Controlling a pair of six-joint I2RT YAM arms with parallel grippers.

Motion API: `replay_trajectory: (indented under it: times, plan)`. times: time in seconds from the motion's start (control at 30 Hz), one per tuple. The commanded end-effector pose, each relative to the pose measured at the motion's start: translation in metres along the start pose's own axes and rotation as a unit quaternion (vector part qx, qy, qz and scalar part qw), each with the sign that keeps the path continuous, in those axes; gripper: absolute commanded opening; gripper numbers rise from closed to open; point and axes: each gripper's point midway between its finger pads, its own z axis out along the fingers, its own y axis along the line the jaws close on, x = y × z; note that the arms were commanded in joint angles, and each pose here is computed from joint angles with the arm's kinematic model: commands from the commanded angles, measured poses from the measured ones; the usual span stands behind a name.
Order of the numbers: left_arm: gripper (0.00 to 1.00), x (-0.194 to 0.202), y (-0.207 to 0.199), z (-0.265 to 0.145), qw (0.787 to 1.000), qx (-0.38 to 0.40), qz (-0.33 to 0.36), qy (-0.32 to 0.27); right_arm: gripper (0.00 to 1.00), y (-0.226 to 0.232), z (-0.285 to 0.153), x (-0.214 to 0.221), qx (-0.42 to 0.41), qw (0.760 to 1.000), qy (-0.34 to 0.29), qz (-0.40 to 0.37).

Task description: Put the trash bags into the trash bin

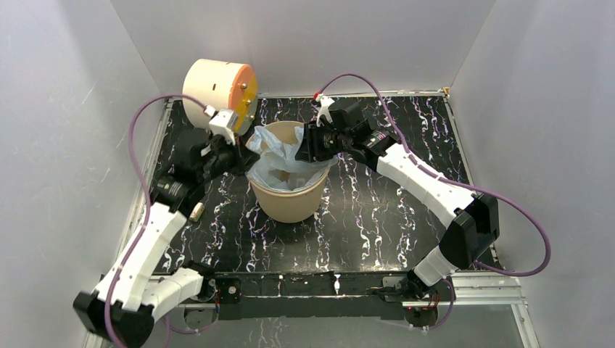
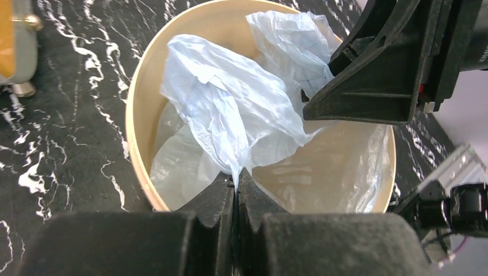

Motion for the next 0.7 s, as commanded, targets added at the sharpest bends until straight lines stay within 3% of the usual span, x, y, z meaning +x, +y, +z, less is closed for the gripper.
replay_trajectory:
  times: [0.0,0.07,0.2,0.33,0.47,0.67]
  plan:
    - [0.06,-0.016,0.010,-0.030,0.994,-0.049,-0.028,-0.095,0.47,0.026,-0.009,-0.023,-0.067,0.997,-0.032,0.008]
    - [0.11,-0.015,0.004,-0.040,0.994,-0.039,-0.022,-0.101,0.47,0.034,-0.009,-0.024,-0.088,0.996,-0.026,0.003]
    - [0.58,-0.003,0.002,-0.045,0.998,-0.036,0.001,-0.052,0.45,0.042,-0.007,-0.024,-0.114,0.993,-0.013,-0.016]
    - [0.81,-0.023,0.005,-0.054,0.997,-0.062,0.039,-0.027,0.44,0.042,-0.007,-0.026,-0.113,0.993,-0.006,-0.027]
    - [0.88,-0.051,-0.004,-0.050,0.996,-0.043,0.078,-0.010,0.44,0.044,-0.008,-0.026,-0.117,0.992,-0.007,-0.036]
    - [0.89,-0.068,-0.019,-0.015,0.995,0.033,0.082,0.051,0.44,0.041,-0.009,-0.025,-0.113,0.993,-0.011,-0.031]
